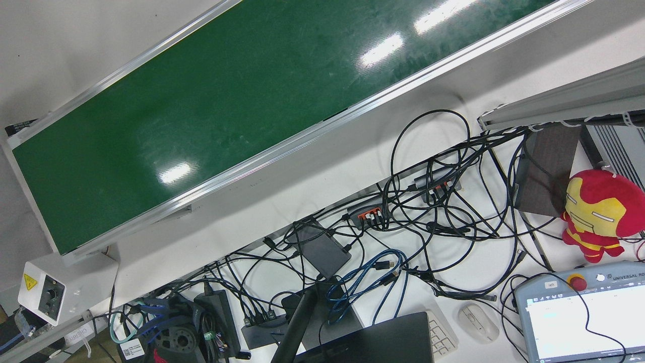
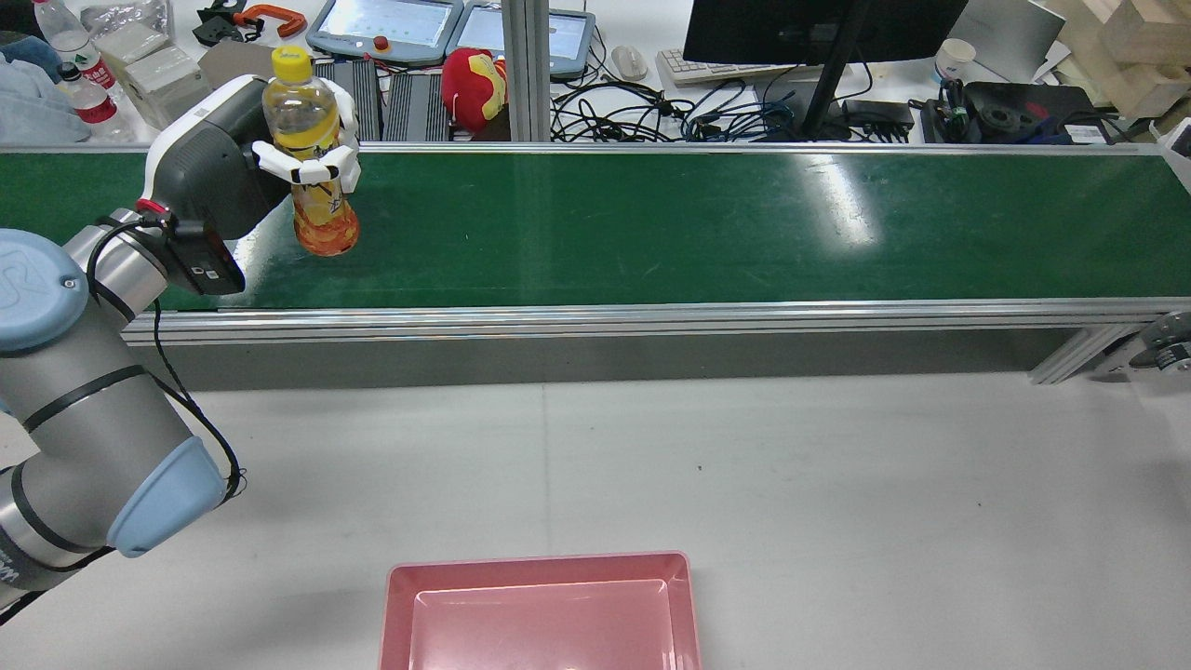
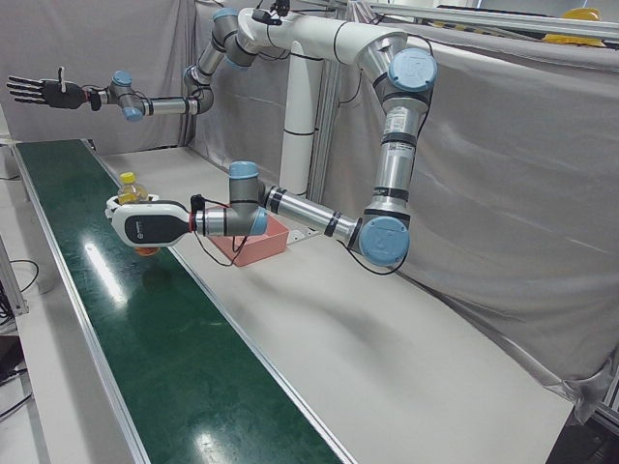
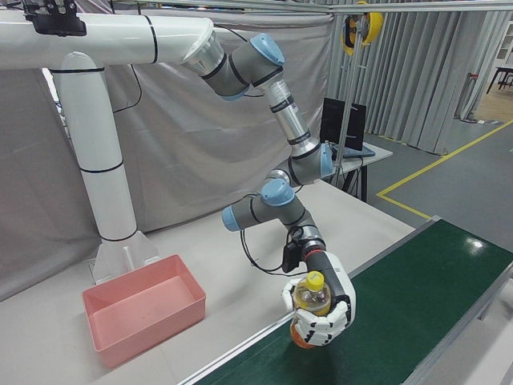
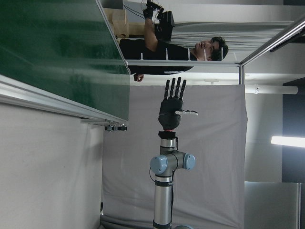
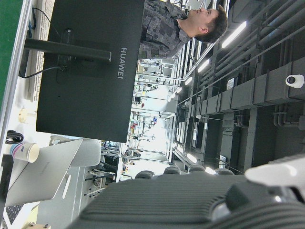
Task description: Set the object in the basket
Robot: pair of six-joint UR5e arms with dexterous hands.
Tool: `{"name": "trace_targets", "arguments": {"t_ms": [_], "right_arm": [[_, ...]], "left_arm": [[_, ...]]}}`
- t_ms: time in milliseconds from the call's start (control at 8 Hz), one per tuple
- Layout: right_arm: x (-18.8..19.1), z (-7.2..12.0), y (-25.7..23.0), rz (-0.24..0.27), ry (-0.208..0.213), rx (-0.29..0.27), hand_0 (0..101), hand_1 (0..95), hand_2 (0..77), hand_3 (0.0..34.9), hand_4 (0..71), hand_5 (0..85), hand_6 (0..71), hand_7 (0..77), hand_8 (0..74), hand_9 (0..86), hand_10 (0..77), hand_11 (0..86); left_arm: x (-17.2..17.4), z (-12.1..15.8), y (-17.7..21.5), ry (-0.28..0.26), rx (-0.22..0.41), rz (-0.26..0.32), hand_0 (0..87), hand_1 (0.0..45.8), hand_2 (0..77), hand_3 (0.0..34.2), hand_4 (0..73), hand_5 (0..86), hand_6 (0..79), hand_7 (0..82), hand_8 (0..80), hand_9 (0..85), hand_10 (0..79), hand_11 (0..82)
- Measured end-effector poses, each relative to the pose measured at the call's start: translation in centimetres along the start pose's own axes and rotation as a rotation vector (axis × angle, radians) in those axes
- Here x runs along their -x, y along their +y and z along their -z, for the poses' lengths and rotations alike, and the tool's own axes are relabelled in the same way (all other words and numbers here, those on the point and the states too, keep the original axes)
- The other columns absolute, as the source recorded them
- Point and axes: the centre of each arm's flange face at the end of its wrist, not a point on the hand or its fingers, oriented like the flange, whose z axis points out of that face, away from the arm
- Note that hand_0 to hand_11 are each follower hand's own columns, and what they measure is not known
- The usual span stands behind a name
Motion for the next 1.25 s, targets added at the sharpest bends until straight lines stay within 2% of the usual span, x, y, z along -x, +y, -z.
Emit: {"name": "trace_targets", "arguments": {"t_ms": [125,375,625,1000,1250], "right_arm": [[0.0,0.0,0.0,0.0,0.0,0.0,0,0.0,0.5,0.2,0.0,0.0,0.0,0.5,0.0,0.0,0.0,0.0],[0.0,0.0,0.0,0.0,0.0,0.0,0,0.0,0.5,0.2,0.0,0.0,0.0,0.5,0.0,0.0,0.0,0.0],[0.0,0.0,0.0,0.0,0.0,0.0,0,0.0,0.5,0.2,0.0,0.0,0.0,0.5,0.0,0.0,0.0,0.0],[0.0,0.0,0.0,0.0,0.0,0.0,0,0.0,0.5,0.2,0.0,0.0,0.0,0.5,0.0,0.0,0.0,0.0],[0.0,0.0,0.0,0.0,0.0,0.0,0,0.0,0.5,0.2,0.0,0.0,0.0,0.5,0.0,0.0,0.0,0.0]], "left_arm": [[1.4,0.7,3.4,-0.042,0.025,0.017,79.4,9.8,51.3,0.0,60.5,44.7,64.4,55.1,63.8,58.4,56.7,55.6],[5.6,3.5,9.6,-0.173,0.091,0.054,79.4,9.3,51.3,0.0,61.1,44.7,64.4,55.1,63.8,58.4,56.7,55.6],[9.4,7.8,14.3,-0.29,0.141,0.032,79.6,9.3,51.8,0.0,61.1,44.7,64.4,55.1,63.8,58.4,56.7,55.6],[19.0,14.1,18.1,-0.488,0.206,0.003,75.1,9.3,52.4,0.0,60.5,45.3,65.4,55.1,63.8,58.4,56.7,56.2],[24.7,17.6,19.5,-0.585,0.248,-0.036,73.4,9.3,52.4,0.0,60.5,45.3,65.4,55.1,63.8,58.4,56.7,56.2]]}}
